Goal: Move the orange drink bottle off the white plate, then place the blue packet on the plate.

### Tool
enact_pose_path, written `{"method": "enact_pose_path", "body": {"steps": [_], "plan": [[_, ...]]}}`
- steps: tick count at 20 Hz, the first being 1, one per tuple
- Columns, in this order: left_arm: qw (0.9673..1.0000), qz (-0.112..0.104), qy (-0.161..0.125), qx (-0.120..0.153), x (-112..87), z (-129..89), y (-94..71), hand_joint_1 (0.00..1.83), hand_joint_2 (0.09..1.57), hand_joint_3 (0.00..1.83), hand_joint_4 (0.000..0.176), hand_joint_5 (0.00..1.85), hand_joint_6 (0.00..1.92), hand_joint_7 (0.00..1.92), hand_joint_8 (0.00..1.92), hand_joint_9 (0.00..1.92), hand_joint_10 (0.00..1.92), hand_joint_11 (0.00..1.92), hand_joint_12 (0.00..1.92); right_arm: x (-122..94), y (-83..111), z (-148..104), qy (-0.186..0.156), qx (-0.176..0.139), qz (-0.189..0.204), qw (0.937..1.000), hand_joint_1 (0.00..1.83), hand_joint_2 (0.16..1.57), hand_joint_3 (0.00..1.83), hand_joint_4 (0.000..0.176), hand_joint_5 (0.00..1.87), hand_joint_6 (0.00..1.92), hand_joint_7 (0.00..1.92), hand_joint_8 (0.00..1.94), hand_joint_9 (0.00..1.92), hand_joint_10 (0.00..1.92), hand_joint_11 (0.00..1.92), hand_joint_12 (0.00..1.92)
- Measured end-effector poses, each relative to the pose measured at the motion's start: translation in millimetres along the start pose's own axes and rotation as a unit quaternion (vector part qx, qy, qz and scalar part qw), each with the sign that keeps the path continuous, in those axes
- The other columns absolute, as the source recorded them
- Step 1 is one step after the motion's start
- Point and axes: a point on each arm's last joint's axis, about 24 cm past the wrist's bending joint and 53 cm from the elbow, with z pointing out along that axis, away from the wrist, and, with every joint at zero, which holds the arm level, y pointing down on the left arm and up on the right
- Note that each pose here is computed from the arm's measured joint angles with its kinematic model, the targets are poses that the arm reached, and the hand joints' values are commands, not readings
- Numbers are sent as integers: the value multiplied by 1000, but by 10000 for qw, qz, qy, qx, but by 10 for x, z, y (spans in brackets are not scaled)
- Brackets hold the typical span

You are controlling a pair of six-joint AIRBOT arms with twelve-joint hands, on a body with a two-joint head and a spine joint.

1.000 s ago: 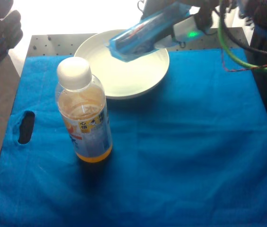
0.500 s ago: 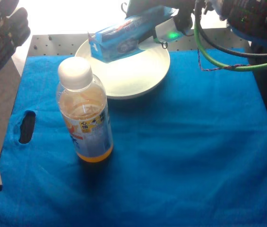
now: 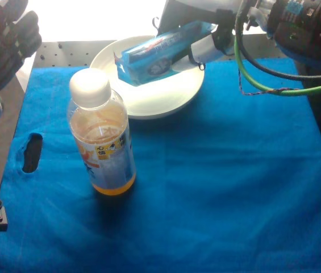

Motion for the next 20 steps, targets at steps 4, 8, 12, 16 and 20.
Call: {"method": "enact_pose_path", "body": {"steps": [4,8,12,16,20], "plan": [[10000,7,4,2,-4,1,2,420,818,0,176,0,0,0,0,0,0,0,0,-27,-13,-10,-31,8,26,10000,946,835,0,0,463,1,819,53,798,461,600,1287],[10000,10,-5,3,-14,2,2,417,815,0,176,0,0,0,0,0,0,0,0,-114,-87,-54,-98,77,112,9999,924,728,0,124,183,0,346,3,370,2,98,797],[10000,-47,-9,6,16,-4,31,429,815,0,176,0,0,0,0,0,0,0,0,-155,-120,-83,-126,111,139,9998,934,706,0,154,118,0,276,0,309,0,50,778],[10000,-24,-10,-1,5,-4,36,374,816,0,176,0,0,0,0,0,0,0,0,-163,-102,-120,-117,89,176,9997,921,703,0,174,16,0,145,0,234,0,0,723],[10000,-22,-52,0,-17,-2,34,390,805,0,176,0,0,0,0,0,0,0,0,-222,-20,-242,-131,-59,175,9997,835,691,0,176,0,0,162,0,256,2,0,910]]}}
